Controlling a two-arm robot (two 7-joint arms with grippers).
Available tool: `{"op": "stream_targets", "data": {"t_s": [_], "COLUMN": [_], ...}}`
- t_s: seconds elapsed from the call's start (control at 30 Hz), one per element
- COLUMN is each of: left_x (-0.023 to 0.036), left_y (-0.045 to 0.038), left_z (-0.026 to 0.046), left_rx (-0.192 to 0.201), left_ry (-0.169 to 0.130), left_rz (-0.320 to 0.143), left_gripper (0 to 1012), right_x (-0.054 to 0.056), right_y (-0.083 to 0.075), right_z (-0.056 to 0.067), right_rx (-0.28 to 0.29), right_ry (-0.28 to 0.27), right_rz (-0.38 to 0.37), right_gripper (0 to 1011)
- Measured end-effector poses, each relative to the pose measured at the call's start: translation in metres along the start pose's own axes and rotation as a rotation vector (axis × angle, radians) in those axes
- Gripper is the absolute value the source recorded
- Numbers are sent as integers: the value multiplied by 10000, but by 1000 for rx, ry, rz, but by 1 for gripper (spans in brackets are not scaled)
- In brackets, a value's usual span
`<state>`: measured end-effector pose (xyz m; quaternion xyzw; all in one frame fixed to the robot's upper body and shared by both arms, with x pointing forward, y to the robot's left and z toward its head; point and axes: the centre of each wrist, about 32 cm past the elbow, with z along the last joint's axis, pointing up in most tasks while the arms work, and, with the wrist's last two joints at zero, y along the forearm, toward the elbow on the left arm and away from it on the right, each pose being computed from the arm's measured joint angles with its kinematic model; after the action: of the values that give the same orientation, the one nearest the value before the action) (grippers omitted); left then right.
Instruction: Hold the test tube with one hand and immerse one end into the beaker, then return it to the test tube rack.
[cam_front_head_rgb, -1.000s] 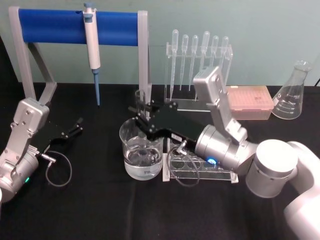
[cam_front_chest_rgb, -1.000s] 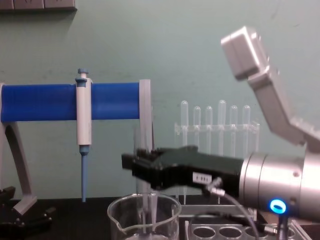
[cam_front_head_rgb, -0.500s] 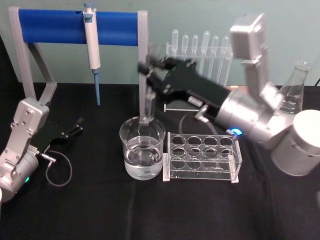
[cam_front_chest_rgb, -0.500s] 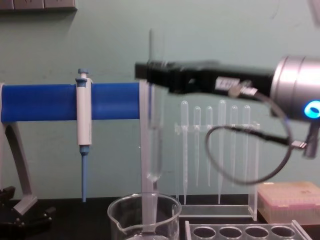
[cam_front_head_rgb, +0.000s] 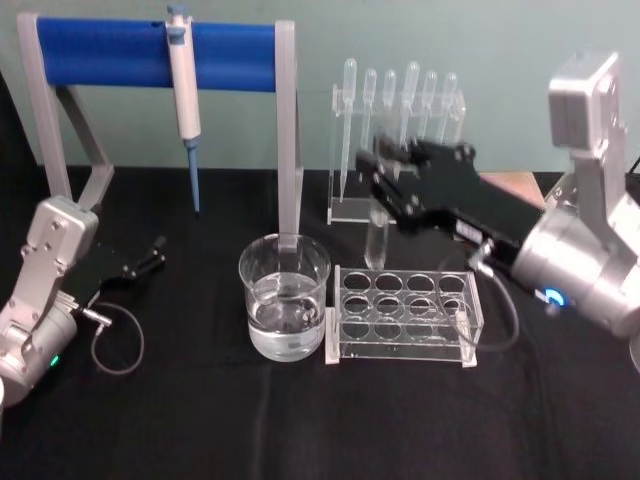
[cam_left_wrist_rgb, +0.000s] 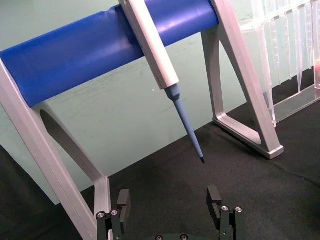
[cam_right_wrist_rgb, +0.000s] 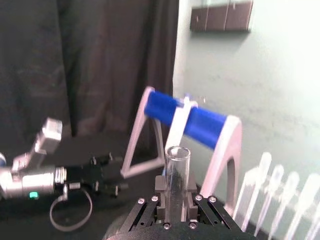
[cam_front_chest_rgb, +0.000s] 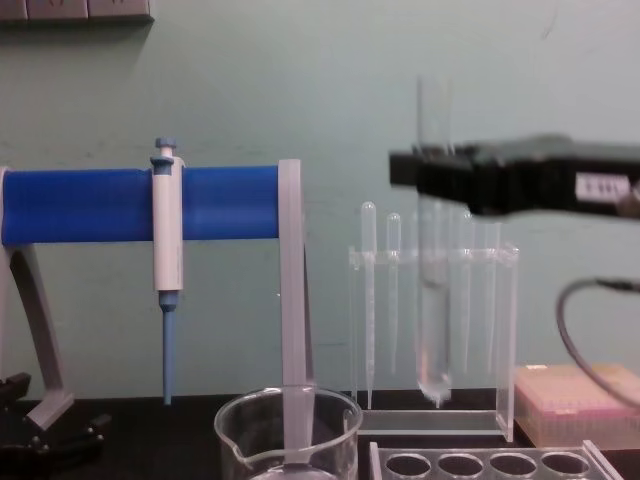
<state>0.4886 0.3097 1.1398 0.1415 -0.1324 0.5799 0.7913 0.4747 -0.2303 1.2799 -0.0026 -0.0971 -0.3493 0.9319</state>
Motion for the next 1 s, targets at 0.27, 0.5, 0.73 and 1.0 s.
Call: {"op": "stream_targets", "data": {"t_s": [0.27, 0.5, 0.73, 1.0], "left_x": [0, 0, 0, 0], "left_y": [0, 0, 0, 0], "left_z": [0, 0, 0, 0], "left_rx": [0, 0, 0, 0], "left_ry": [0, 0, 0, 0], "left_rz": [0, 0, 0, 0], "left_gripper": [1000, 1000, 1000, 1000], "right_x": [-17, -14, -14, -33], "right_y": [-55, -55, -35, -9], "right_z": [-253, -351, -454, -601], "right_rx": [-67, -84, -103, -132], "right_ry": [15, 17, 28, 40], "right_rz": [-18, -32, -42, -43], "right_gripper": [227, 228, 228, 228]}}
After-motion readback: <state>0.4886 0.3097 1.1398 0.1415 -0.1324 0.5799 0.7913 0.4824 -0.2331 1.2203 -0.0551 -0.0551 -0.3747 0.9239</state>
